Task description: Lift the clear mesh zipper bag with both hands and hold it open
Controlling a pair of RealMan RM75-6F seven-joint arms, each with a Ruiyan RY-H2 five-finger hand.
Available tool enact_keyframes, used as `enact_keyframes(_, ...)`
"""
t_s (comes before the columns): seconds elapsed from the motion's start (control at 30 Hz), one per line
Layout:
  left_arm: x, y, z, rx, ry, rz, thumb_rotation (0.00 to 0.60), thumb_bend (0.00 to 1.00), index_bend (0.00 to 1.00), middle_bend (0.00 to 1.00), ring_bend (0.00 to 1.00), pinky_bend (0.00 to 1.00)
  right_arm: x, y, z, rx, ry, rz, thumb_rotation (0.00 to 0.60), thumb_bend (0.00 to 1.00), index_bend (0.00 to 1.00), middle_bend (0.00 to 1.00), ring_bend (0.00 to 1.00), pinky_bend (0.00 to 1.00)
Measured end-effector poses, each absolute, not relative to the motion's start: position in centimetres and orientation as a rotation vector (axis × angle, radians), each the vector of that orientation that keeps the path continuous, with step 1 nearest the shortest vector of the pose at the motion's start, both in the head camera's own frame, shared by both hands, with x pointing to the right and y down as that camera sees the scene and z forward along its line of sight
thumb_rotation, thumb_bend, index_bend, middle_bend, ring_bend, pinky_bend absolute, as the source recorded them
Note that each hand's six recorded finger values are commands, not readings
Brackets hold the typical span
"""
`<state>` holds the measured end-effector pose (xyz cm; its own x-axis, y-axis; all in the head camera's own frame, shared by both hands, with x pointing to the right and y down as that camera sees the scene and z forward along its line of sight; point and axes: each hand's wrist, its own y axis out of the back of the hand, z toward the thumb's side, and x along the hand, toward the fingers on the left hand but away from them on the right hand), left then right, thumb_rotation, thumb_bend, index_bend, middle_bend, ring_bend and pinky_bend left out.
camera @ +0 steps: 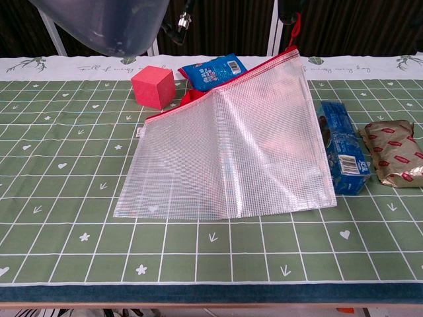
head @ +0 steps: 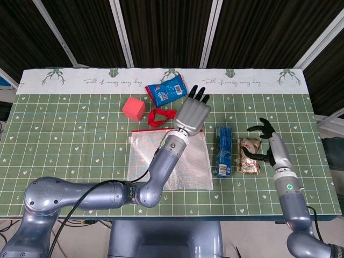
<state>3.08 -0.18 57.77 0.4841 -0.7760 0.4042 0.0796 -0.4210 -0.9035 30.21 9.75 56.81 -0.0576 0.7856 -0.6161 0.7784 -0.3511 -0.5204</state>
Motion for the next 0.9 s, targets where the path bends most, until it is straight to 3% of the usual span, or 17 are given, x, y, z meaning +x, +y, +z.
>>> enact_keyframes(0.4,3.4,-0.3,56.4,-1.761,0.607,-1.068,0.600,0.48,0.62,0.20,0.00,0.00,20.5,7.5,58.4,-2.368,-1.801,1.436,0.600,0.38,0.39,0.10,0.00,0.23)
enact_keyframes(0.9,3.4,-0.4,55.8,-1.776,0.615,-1.064,0.600,0.48,0.62,0.20,0.00,0.00,18.1,7.1,60.2,-2.346,-1.866,1.522,0.600,0.43,0.48,0.13,0.00,0.23)
